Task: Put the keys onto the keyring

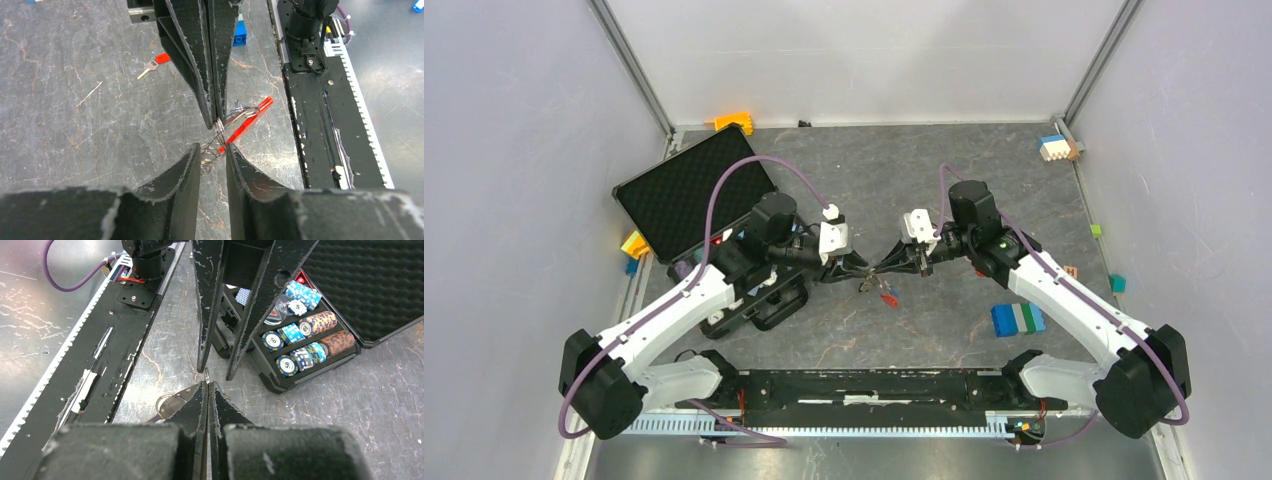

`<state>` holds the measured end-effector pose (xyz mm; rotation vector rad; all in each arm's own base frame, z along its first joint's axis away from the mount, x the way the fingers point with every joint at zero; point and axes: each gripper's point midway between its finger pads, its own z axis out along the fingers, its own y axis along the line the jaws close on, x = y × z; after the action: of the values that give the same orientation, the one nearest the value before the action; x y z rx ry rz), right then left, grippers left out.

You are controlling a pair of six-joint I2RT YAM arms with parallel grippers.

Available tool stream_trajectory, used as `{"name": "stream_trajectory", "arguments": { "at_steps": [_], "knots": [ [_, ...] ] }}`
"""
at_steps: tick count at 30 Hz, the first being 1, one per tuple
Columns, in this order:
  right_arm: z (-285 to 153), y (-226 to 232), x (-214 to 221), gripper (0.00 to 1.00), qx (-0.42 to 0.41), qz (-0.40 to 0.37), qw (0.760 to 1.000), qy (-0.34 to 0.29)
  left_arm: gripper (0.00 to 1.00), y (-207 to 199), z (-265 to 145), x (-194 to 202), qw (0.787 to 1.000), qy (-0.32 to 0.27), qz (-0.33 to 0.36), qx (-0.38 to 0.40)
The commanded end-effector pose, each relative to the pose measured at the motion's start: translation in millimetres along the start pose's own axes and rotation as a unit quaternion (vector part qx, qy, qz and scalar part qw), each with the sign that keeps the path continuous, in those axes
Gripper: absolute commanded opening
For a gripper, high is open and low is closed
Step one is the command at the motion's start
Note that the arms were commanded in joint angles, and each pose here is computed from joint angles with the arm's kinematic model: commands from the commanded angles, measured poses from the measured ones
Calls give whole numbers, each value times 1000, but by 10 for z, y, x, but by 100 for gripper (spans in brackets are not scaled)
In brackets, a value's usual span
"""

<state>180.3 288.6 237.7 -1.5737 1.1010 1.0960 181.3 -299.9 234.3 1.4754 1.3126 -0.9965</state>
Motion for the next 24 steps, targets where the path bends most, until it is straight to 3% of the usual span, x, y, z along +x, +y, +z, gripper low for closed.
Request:
{"name": "stream_trajectory", "arguments": {
  "at_steps": [1,19,24],
  "knots": [
    [-12,18,-202,0,-8,-39,999,-22,31,-53,35,-45,999,-20,20,18],
    [2,-26,-189,0,4,-27,999,-25,21,-20,101,-104,999,-43,2,16],
    [-2,-24,-199,0,4,-27,999,-27,8,-20,112,-95,999,-43,-1,16]
  ]
}}
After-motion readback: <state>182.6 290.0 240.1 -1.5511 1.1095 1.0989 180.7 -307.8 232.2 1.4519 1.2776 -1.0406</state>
